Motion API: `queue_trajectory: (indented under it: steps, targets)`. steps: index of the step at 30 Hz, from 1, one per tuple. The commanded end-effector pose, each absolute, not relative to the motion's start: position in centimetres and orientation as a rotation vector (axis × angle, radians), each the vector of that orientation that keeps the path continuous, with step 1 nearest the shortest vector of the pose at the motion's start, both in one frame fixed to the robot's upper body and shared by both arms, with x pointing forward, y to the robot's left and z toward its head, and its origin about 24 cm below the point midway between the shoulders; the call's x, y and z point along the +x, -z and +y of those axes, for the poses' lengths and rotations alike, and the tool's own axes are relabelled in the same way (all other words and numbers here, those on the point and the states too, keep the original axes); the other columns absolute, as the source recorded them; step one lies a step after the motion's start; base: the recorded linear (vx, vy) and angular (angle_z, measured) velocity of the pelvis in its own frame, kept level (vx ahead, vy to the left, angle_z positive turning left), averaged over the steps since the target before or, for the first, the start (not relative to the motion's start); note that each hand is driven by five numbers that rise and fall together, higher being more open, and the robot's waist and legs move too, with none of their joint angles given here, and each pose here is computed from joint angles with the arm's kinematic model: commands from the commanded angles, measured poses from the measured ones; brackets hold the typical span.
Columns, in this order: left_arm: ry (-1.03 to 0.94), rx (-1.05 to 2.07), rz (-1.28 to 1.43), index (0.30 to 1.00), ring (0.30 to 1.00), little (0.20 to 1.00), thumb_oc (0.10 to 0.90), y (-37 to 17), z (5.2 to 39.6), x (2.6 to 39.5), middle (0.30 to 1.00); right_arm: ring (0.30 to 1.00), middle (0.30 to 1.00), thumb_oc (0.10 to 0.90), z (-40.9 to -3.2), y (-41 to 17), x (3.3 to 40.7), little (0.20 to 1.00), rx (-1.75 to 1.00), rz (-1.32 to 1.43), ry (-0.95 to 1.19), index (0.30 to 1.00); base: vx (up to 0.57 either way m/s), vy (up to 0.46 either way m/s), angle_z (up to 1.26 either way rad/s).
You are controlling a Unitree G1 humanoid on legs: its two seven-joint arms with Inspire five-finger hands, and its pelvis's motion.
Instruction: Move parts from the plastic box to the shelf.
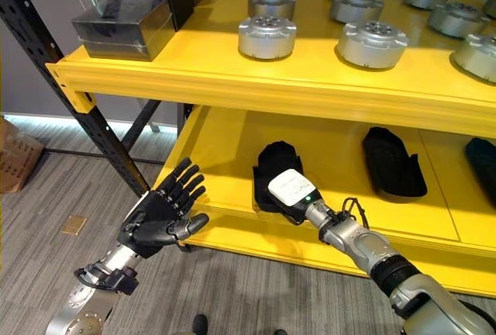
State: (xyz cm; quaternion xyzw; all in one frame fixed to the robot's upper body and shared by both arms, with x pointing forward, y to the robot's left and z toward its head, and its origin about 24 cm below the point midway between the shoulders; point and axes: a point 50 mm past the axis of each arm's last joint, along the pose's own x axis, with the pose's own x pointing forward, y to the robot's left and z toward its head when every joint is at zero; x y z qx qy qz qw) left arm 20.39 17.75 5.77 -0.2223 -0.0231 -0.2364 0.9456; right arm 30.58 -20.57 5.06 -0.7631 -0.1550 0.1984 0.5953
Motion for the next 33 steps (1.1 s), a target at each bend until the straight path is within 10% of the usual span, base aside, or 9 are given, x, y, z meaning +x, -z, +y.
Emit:
queue_trajectory:
  steps: [1, 33]
  targets:
    - [0.609, -0.432, -0.296, 1.000, 1.000, 1.000, 0.900, -10.3, 16.9, 21.3, 1.000, 0.300, 0.300, 0.400, -20.0, -11.0, 33.6, 0.300, -1.704, -0.517, -0.234, 0.300, 0.04, -0.128, 0.02]
    - [0.669, -0.413, -0.365, 1.000, 1.000, 1.000, 0.900, -11.7, 16.4, 22.6, 1.000, 0.300, 0.300, 0.400, -16.5, -12.2, 30.7, 0.300, -1.579, -0.736, -0.290, 0.300, 0.12, 0.032, -0.12]
